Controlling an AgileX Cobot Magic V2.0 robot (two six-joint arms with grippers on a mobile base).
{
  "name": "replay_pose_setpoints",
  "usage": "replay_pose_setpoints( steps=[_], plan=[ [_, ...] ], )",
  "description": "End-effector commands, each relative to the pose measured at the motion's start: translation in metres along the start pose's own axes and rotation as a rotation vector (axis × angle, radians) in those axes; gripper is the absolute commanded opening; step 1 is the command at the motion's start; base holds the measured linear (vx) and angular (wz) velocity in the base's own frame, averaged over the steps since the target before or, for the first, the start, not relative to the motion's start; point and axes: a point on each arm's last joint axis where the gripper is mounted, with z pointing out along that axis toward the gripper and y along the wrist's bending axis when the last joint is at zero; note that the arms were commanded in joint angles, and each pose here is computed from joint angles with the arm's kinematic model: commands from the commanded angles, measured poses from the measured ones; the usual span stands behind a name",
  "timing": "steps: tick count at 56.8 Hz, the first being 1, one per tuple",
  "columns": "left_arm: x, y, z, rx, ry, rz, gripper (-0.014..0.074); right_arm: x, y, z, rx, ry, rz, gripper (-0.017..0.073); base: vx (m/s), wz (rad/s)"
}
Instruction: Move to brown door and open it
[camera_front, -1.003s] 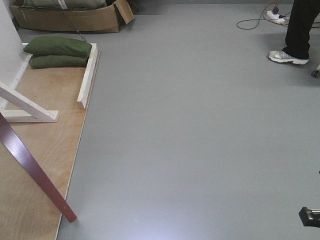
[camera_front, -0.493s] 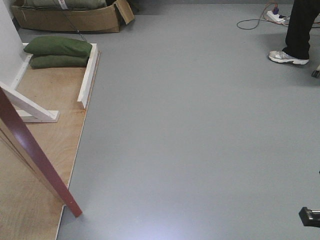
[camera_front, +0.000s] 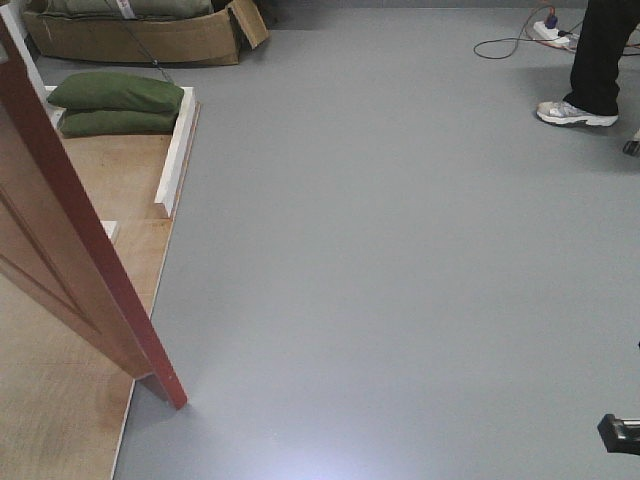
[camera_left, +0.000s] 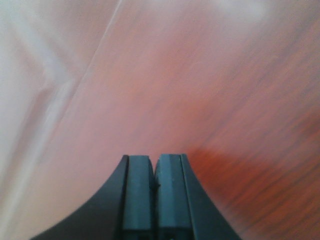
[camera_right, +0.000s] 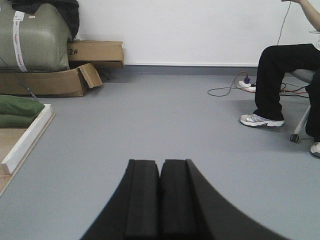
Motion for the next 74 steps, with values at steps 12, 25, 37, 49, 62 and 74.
replay_pose_setpoints(
  steps=[12, 25, 37, 49, 62, 74],
  plan=[
    [-0.0244, -0.0161, -0.0177, 0.046, -0.13, 0.004, -0.0006, -0.0054, -0.0002, -0.0005, 0.003, -0.081, -0.01, 0.0, 0.0, 0.0],
    [-0.0244, -0.0161, -0.0177, 0.046, -0.13, 0.004, -0.0006, -0.0054, -0.0002, -0.0005, 0.003, -0.081, -0.01, 0.0, 0.0, 0.0],
    [-0.0244, -0.0161, -0.0177, 0.046, -0.13, 0.004, -0.0006, -0.0054, -0.0002, -0.0005, 0.003, -0.081, -0.01, 0.0, 0.0, 0.0],
    [-0.0244, -0.0161, -0.0177, 0.046, -0.13, 0.004, -0.0006, -0.0054, -0.0002, -0.0005, 0.003, -0.081, -0.01, 0.0, 0.0, 0.0],
    [-0.0244, -0.0161, -0.0177, 0.046, -0.13, 0.004, -0.0006, -0.0054, -0.0002, -0.0005, 0.003, -0.081, -0.01, 0.0, 0.01, -0.02],
    [-0.0244, -0.0161, -0.0177, 0.046, -0.13, 0.004, -0.0006, -0.0054, -0.0002, -0.0005, 0.003, -0.081, -0.01, 0.0, 0.04, -0.02]
  ],
)
